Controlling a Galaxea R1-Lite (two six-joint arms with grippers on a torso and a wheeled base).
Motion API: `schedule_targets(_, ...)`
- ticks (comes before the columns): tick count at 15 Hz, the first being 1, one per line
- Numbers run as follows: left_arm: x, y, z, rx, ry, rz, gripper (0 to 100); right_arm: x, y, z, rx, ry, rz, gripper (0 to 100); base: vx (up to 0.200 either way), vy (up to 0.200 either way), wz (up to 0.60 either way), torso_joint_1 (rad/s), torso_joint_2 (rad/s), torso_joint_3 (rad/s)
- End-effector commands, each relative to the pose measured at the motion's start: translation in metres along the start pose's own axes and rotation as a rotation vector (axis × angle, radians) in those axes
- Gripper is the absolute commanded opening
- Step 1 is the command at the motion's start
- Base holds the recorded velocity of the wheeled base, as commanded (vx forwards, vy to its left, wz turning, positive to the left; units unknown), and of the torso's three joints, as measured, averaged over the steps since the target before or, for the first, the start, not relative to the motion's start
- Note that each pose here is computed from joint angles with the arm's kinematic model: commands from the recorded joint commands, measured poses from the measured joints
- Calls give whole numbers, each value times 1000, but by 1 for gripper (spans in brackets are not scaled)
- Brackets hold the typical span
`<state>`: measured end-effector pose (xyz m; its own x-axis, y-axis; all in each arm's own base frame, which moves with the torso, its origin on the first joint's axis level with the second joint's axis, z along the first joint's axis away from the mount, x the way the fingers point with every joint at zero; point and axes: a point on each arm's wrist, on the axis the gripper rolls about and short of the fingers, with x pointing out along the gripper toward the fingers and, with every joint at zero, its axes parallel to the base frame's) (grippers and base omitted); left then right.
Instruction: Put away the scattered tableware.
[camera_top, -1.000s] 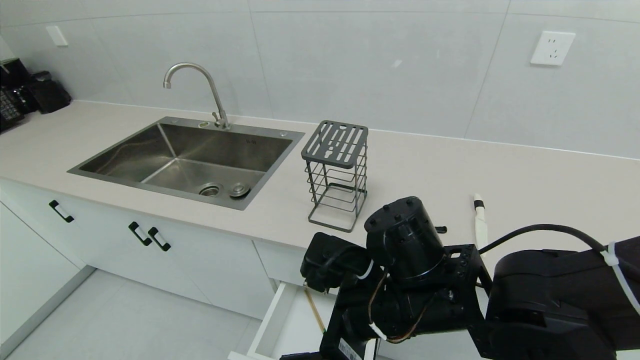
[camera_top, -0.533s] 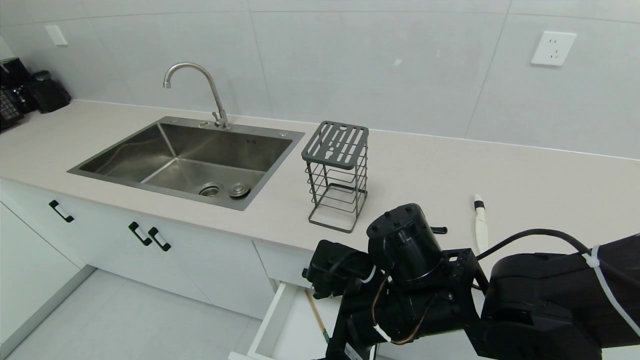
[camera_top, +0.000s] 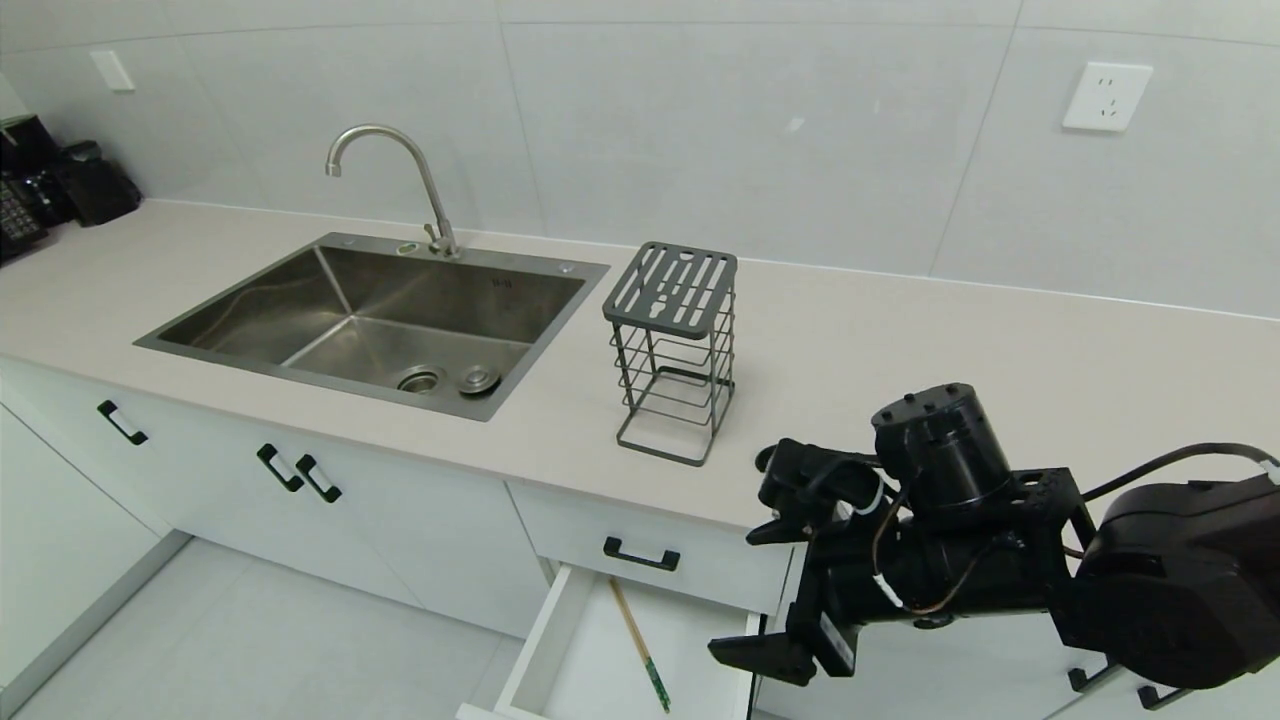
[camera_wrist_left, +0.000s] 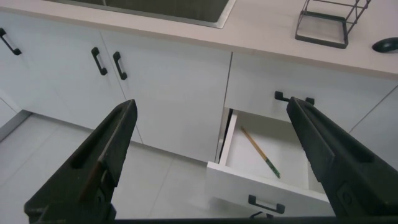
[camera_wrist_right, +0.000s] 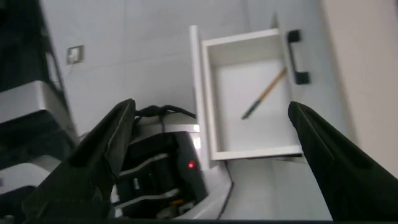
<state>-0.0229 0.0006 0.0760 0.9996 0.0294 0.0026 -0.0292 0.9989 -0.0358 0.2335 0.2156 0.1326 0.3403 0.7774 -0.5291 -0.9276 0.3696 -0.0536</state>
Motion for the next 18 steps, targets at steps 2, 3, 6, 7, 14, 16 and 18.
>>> schedule_targets(2,0,0,0,-1,-1,1,100,5,-11,-18,25,40,-133,100,0,0,0,0,0,0)
schedule_targets(3,0,0,0,0,-1,1,100,8,-14,-22,34,60,-155,100,0,0,0,0,0,0)
schedule_targets(6,0,0,0,-1,-1,1,100,8,-20,-15,74,20,-218,100,0,0,0,0,0,0)
schedule_targets(7,0,0,0,0,-1,1,100,8,-21,-15,80,18,-233,100,0,0,0,0,0,0)
schedule_targets(14,0,0,0,0,-1,1,100,11,-56,-31,139,61,-368,100,0,0,0,0,0,0)
schedule_targets(16,0,0,0,0,-1,1,100,11,-80,-27,93,43,-414,100,0,0,0,0,0,0)
schedule_targets(18,0,0,0,-1,-1,1,100,14,-104,-20,61,10,-455,100,0,0,0,0,0,0)
